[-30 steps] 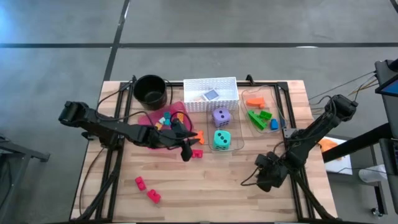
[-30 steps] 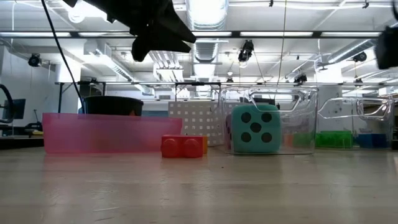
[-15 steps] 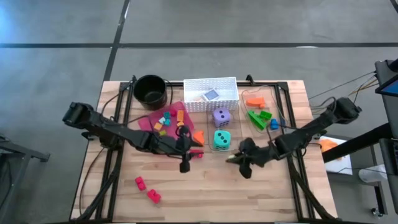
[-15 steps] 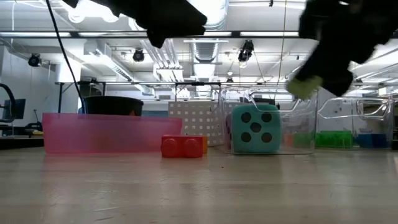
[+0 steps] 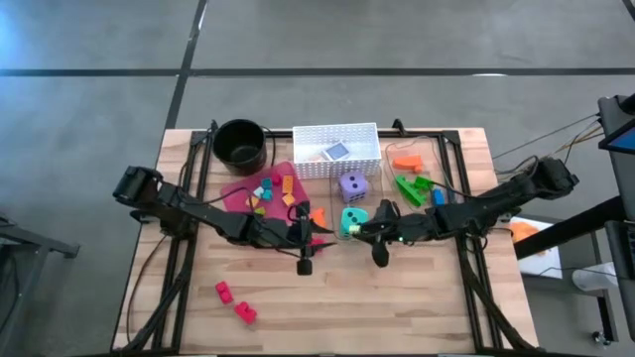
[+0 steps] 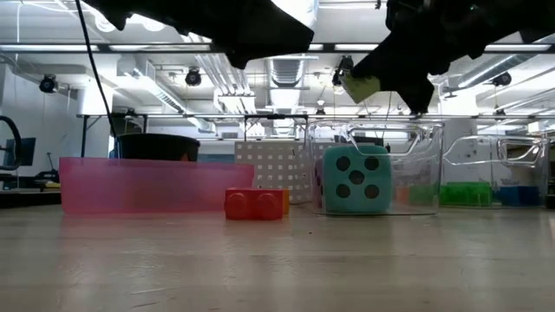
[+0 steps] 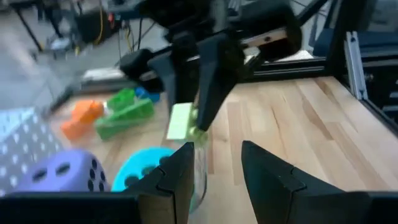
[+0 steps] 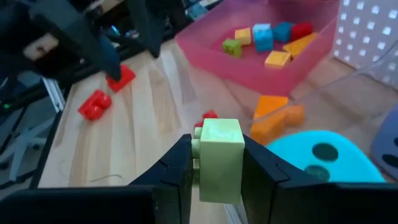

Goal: Pick & Place Toys
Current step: Put the light green game piece into the transparent bin

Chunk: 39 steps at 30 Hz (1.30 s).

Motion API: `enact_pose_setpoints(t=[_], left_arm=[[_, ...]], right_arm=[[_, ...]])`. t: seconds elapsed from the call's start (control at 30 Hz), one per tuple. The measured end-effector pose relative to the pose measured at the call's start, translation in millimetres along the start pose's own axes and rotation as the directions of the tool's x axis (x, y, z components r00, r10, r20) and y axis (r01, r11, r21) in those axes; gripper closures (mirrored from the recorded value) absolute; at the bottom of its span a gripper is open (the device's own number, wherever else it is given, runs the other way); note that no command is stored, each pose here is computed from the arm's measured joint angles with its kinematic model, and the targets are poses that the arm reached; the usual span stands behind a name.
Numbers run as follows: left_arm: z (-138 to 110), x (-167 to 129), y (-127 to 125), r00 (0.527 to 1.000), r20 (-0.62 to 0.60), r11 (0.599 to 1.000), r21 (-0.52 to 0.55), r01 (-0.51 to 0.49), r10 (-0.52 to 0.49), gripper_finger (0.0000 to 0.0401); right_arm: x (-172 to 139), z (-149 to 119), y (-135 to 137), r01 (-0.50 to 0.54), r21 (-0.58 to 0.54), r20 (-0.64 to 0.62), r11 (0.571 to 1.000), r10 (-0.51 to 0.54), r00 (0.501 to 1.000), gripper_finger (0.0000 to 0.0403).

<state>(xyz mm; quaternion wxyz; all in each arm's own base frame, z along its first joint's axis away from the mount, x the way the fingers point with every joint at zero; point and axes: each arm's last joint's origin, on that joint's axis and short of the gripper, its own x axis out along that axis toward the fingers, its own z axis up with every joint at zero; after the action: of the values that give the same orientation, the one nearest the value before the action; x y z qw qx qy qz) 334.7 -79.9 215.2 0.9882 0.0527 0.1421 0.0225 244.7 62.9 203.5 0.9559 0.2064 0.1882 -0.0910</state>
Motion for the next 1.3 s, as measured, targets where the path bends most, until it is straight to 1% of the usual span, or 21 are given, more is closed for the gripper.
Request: enact_pose_setpoints(t=[0.07,0.13,0.23,0.33,0.4,0.5,0.57,0.67,0.77,0.87,0.97,1.03,1.2,1.3], left_arm=[[2.3,1.9,-0.5,1.000,0.019,0.999,0.032,-0.006,0.006,0.0265],[5.9,2.9,1.5,1.000,0.023,0.999,0.032,-0.019,0.019,0.0262],[9.6,3.7,2.7,1.000,0.016,0.997,0.066,-0.028,0.027,0.0244],[13.4,4.4,2.1,0.999,0.023,0.995,0.092,-0.028,0.026,0.0212],[15.6,4.3,2.5,0.999,0.034,0.989,0.141,-0.037,0.033,0.0188],[14.6,4.9,4.5,0.998,0.026,0.973,0.225,-0.057,0.052,0.0152],[12.7,8.4,5.1,0.997,0.036,0.963,0.259,-0.071,0.064,0.0132],[6.8,16.7,4.9,0.993,0.058,0.942,0.314,-0.120,0.107,0.0112],[1.9,24.5,4.7,0.983,0.094,0.904,0.385,-0.183,0.159,0.0105],[-1.1,30.2,4.5,0.969,0.130,0.880,0.405,-0.246,0.211,0.0104],[-0.4,33.5,5.0,0.966,0.141,0.877,0.407,-0.257,0.218,0.0104],[0.9,34.4,4.5,0.970,0.135,0.878,0.414,-0.239,0.200,0.0104],[4.6,35.6,4.2,0.972,0.141,0.880,0.416,-0.228,0.186,0.0104],[6.6,36.2,5.1,0.972,0.142,0.871,0.433,-0.233,0.189,0.0105]], right_arm=[[1.0,2.8,-1.9,0.003,0.002,0.016,1.000,-0.003,1.000,0.0312],[2.2,4.9,-4.8,0.015,0.005,0.024,1.000,-0.015,1.000,0.0308],[3.4,7.0,-8.3,0.029,0.012,0.030,1.000,-0.029,0.999,0.0296],[4.4,10.2,-10.5,0.029,0.024,0.048,0.999,-0.030,0.998,0.0296],[4.8,13.4,-10.6,0.020,0.036,0.072,0.999,-0.022,0.997,0.0304],[4.7,17.5,-9.4,-0.002,0.051,0.109,0.999,-0.003,0.994,0.0312],[4.7,20.2,-8.5,-0.029,0.059,0.126,0.998,0.022,0.992,0.0312],[4.9,23.8,-8.0,-0.077,0.066,0.139,0.995,0.067,0.988,0.0303],[4.7,24.9,-7.6,-0.091,0.068,0.143,0.993,0.081,0.986,0.0295],[4.6,25.3,-7.2,-0.101,0.068,0.144,0.993,0.091,0.985,0.0301],[4.5,26.2,-6.5,-0.121,0.069,0.148,0.990,0.110,0.983,0.0312],[4.4,27.1,-6.2,-0.127,0.071,0.155,0.989,0.115,0.981,0.0312],[4.3,28.3,-6.0,-0.136,0.074,0.165,0.988,0.122,0.979,0.0294],[3.9,29.8,-5.2,-0.145,0.076,0.181,0.986,0.130,0.975,0.0295]])
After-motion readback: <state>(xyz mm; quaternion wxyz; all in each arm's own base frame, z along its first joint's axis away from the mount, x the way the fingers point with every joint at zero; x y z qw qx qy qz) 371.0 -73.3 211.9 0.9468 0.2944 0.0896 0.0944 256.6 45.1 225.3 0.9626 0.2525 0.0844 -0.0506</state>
